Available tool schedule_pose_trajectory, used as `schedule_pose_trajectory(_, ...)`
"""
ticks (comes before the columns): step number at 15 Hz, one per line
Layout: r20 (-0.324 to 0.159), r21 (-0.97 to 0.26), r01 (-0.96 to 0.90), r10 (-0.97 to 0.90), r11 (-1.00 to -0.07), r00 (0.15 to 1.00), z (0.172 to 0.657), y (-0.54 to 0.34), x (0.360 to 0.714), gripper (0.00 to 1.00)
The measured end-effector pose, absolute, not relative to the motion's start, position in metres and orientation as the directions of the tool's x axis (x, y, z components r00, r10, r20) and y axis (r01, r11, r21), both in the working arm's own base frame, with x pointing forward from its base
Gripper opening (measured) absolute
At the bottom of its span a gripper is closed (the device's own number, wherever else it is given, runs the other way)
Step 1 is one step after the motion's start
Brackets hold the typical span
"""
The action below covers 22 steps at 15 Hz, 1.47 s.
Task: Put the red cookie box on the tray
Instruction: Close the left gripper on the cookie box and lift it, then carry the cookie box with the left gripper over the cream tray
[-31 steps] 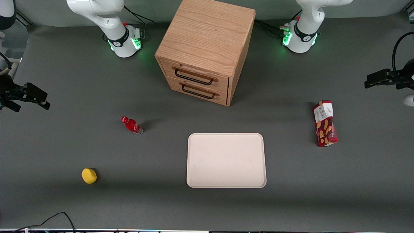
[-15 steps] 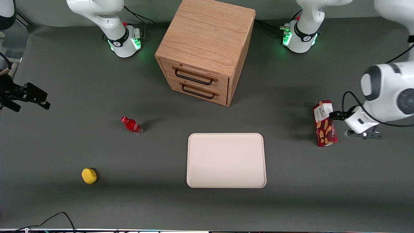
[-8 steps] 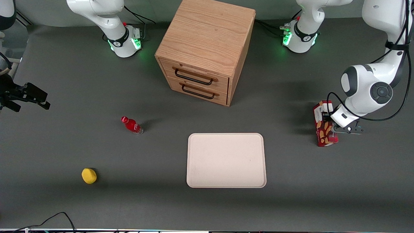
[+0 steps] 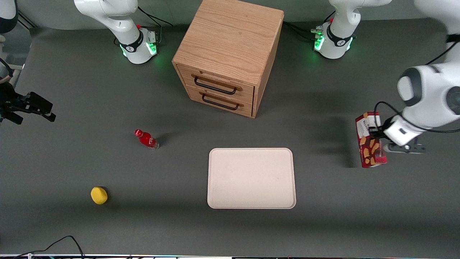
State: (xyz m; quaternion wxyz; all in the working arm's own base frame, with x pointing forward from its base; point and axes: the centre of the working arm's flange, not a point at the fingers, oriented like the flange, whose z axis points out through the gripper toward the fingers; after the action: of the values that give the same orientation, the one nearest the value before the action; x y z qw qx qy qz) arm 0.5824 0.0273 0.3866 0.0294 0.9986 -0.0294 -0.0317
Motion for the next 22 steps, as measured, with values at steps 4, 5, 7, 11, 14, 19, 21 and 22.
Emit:
schedule_pose_trajectory(4,-0.035,0.079,-0.039,-0.041,-0.996,0.999,0.533,-0.023,0.605,0.08)
schedule_pose_trajectory(5,-0.028,0.085,-0.018,-0.02,-0.996,0.999,0.554,-0.046,0.605,0.08)
schedule_pose_trajectory(7,-0.037,0.101,0.039,0.035,-0.994,0.999,0.569,-0.108,0.603,0.08)
schedule_pose_trajectory(11,-0.038,0.118,0.071,0.067,-0.991,0.997,0.501,-0.229,0.617,0.08)
schedule_pose_trajectory(14,0.008,0.102,0.044,0.045,-0.994,0.999,0.4,-0.271,0.644,0.08)
schedule_pose_trajectory(19,0.11,0.116,-0.017,-0.004,-0.993,0.994,0.266,-0.285,0.666,0.08)
schedule_pose_trajectory(21,0.135,0.093,-0.017,-0.004,-0.996,0.991,0.258,-0.284,0.667,0.14)
schedule_pose_trajectory(22,0.143,0.085,-0.012,0.0,-0.996,0.99,0.259,-0.283,0.667,0.2)
